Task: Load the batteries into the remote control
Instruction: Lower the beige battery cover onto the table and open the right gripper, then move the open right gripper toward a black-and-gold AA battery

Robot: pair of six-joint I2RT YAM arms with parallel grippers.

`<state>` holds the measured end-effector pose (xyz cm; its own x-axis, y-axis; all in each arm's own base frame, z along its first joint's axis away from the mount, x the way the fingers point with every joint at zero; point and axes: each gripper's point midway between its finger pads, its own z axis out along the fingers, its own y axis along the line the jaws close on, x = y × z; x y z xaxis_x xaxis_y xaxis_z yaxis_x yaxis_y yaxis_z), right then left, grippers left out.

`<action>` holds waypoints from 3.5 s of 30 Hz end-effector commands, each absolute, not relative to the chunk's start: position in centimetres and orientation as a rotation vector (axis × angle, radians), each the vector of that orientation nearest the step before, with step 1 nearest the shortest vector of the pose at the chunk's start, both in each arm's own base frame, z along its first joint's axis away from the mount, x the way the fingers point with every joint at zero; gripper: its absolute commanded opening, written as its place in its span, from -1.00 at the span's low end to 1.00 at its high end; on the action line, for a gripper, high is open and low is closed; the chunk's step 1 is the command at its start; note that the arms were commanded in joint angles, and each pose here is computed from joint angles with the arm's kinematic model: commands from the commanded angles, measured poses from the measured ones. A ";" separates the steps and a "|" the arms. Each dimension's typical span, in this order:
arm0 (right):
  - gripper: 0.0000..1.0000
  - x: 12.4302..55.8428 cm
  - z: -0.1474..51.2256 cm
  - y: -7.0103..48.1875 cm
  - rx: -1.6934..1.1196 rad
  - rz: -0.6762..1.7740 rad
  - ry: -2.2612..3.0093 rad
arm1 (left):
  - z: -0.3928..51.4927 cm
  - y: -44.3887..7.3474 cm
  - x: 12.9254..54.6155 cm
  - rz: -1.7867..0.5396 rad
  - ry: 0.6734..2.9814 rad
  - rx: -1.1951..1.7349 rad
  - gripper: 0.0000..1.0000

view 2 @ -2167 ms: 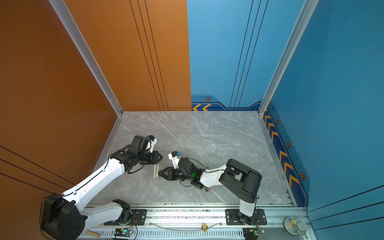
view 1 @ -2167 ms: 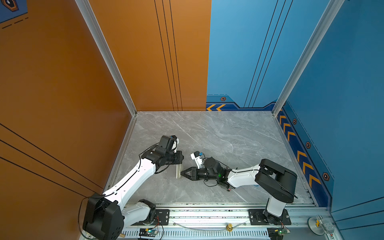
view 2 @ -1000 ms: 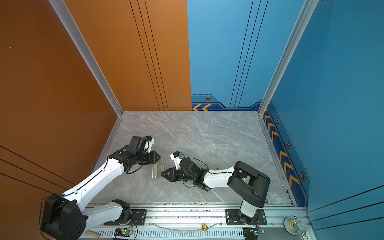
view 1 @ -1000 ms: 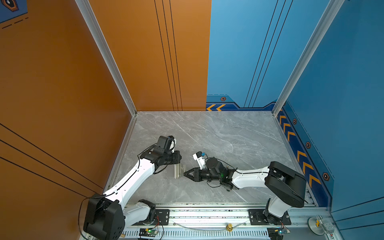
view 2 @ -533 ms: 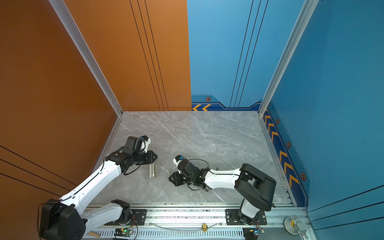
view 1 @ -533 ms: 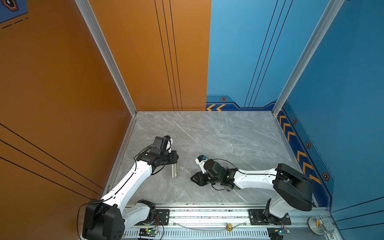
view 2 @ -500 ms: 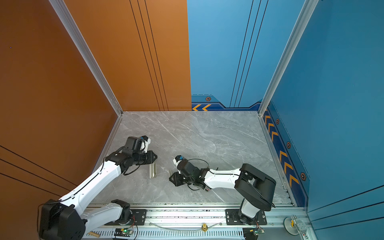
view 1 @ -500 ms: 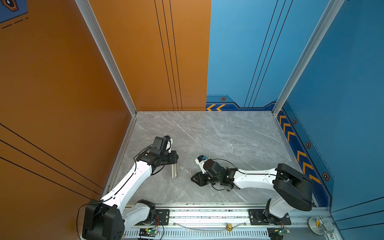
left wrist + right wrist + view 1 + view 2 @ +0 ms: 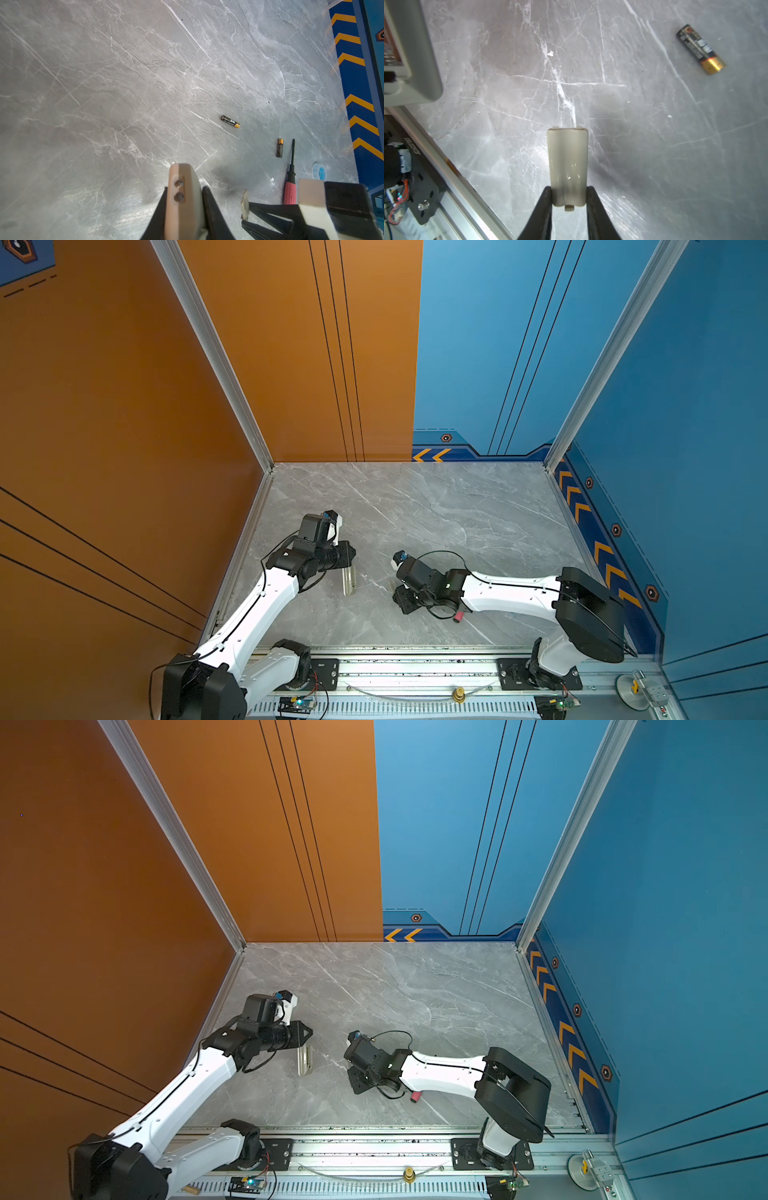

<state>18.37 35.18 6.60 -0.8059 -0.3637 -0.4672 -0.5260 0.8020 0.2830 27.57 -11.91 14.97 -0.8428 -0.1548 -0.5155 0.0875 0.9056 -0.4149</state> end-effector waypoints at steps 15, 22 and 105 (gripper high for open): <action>-0.41 17.9 5.1 31.3 -0.836 0.183 2.668 | 16.2 -12.2 27.4 -0.638 2.448 -0.022 -1.00; -0.37 18.2 6.4 31.5 -0.798 0.230 2.653 | 16.1 -12.2 27.5 -0.639 2.452 -0.024 -1.00; -0.20 33.7 3.7 33.5 -0.927 0.253 2.646 | 17.2 -16.4 26.5 -0.999 2.299 0.004 -1.00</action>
<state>33.86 33.45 3.58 -0.7407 -0.5533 -0.3811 -0.6149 0.7868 0.0526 26.35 -16.32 16.65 -0.8125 -0.2290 -0.5361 0.2207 0.7304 -0.6464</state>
